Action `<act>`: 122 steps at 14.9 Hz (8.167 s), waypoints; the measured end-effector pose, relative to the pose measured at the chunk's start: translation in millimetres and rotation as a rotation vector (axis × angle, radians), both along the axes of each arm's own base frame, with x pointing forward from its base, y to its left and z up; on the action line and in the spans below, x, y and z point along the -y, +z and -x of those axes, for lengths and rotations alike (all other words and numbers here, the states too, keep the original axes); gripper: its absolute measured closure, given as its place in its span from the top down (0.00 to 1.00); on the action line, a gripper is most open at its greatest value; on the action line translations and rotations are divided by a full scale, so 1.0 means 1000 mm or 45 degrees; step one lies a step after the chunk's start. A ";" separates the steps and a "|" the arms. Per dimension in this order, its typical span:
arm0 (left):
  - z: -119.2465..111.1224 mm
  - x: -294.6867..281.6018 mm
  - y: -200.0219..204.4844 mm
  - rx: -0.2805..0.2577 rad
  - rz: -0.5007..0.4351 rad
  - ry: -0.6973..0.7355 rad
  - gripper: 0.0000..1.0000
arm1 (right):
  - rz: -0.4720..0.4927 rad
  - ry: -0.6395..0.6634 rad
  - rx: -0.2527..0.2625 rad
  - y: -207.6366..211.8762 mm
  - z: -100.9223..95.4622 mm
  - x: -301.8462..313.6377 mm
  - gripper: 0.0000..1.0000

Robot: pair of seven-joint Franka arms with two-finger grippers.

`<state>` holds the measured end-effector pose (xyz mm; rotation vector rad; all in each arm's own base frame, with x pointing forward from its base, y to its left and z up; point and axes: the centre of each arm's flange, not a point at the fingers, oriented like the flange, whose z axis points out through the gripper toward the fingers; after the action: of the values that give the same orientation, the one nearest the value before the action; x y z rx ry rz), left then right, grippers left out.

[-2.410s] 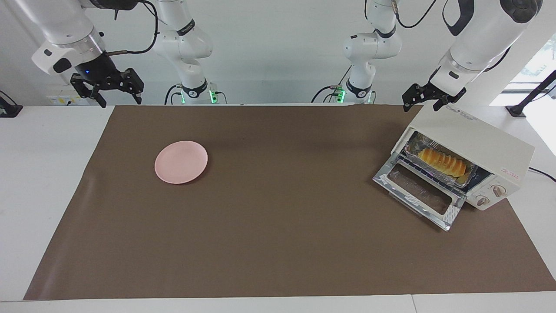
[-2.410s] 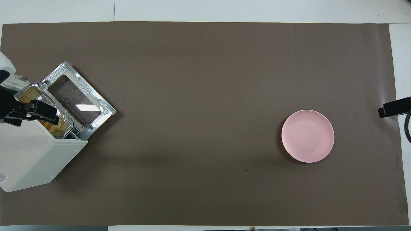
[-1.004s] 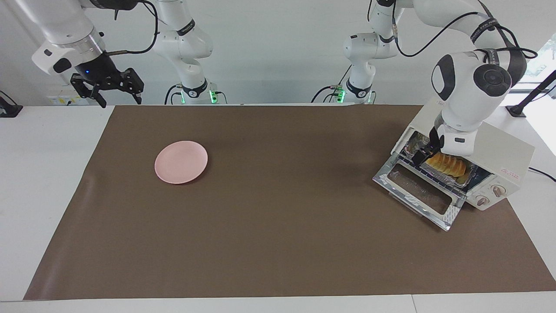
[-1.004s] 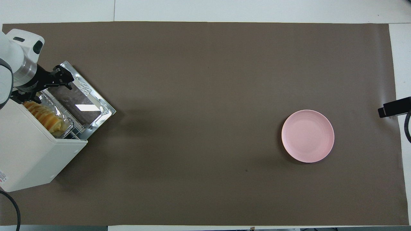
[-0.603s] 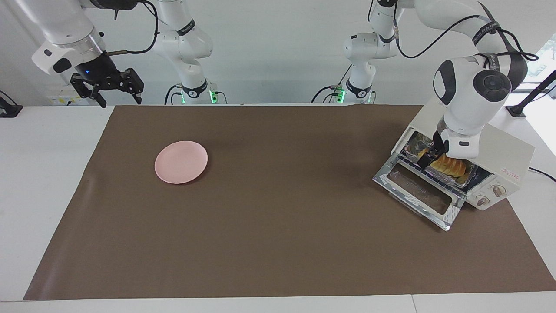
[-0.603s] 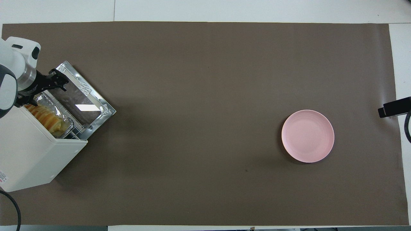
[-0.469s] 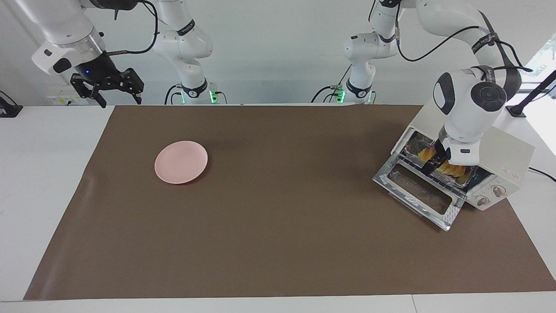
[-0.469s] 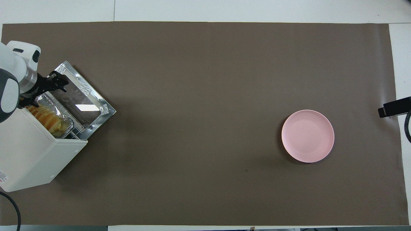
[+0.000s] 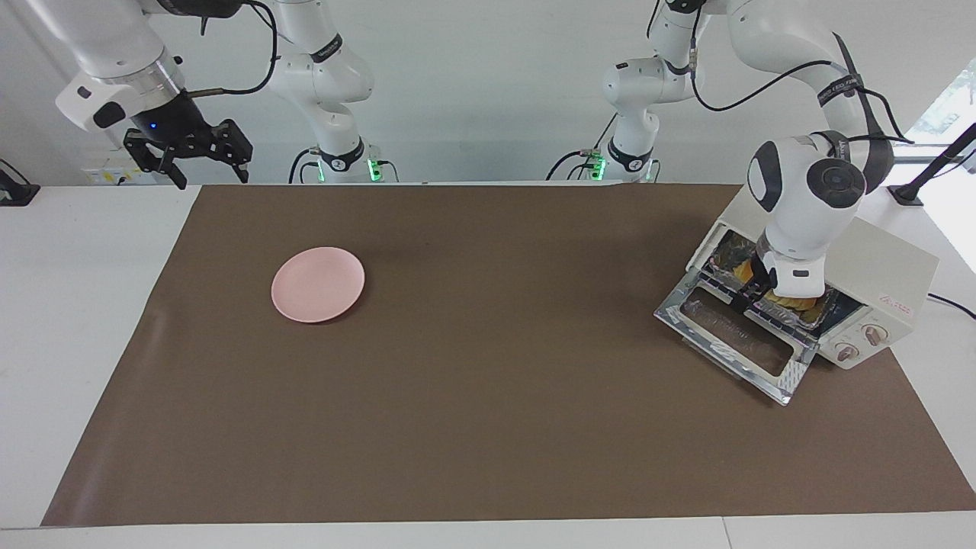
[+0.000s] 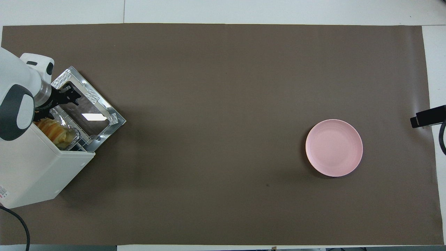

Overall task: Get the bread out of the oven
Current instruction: 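Grasp the foil tray edge inside the oven with the left gripper, then pull the foil tray out and set it on the table with the left gripper, then retract the left gripper while the right gripper reaches the foil tray, then grasp the foil tray edge with the right gripper, then drag the foil tray beyond the pink plate with the right gripper, then grasp the bread rolls in the tray with the right gripper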

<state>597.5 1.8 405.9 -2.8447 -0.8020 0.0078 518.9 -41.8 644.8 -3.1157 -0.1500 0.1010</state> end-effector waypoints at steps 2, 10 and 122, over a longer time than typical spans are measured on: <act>0.003 -0.001 -0.009 -0.008 0.001 0.000 0.65 | 0.000 0.000 0.000 0.000 0.000 0.000 1.00; 0.007 -0.005 -0.009 0.003 0.000 0.006 0.02 | 0.000 0.000 0.000 0.000 0.000 0.000 1.00; 0.081 0.008 0.198 -0.226 0.287 -0.680 1.00 | 0.050 0.034 0.076 -0.274 -0.189 -0.091 1.00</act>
<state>516.7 -5.7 604.3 -3.1154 0.0081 0.2878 707.6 49.6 371.0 -3.1580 -0.1930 0.0114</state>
